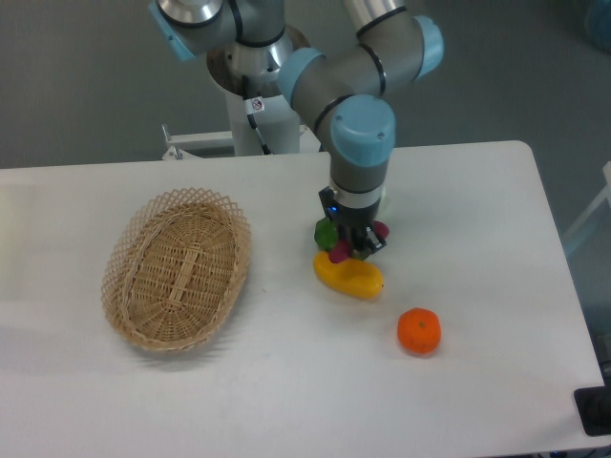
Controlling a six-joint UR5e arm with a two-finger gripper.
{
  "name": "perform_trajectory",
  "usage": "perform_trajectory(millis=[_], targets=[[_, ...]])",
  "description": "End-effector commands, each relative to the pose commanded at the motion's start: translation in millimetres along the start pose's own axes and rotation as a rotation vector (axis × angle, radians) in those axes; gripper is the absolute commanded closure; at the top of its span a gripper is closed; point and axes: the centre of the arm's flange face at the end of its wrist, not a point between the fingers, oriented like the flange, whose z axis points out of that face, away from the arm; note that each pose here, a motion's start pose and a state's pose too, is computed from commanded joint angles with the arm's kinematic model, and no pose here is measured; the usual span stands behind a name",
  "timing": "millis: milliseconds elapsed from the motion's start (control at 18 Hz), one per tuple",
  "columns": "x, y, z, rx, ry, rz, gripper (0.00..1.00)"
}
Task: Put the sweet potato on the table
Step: 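Carry the sweet potato over the bok choy toward the basket side, then lower the sweet potato onto the table and open the gripper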
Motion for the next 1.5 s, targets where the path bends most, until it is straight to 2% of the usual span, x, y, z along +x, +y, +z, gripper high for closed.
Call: perform_trajectory(millis=[444,667,833,889,944,1056,1111,1222,1500], targets=[[56.8,-8.7,24.9,-0.004,0.069,0.028,0.77],[71.1,-15.3,37.7,-0.007,0.099,0.034,0.76],[73.3,-21.4,43.5,-0.007,0.112,0.042,0.67],[73.4,-22.1,44.9,-0.007,0.115,0.043,0.6],[73.5,-22.1,44.2,-0.007,0.113,0.043,0.45],[73.4,-22.1,44.9,-0.007,0.115,0.045,0.31],[73.8,-22.7,44.2,-0.007,0.113,0.046,0.21],[73.7,-22.7,44.9,-0.007,0.115,0.046,0.18],[58.1,-24.2,27.1,-0.001,0.071,0.046,0.0]])
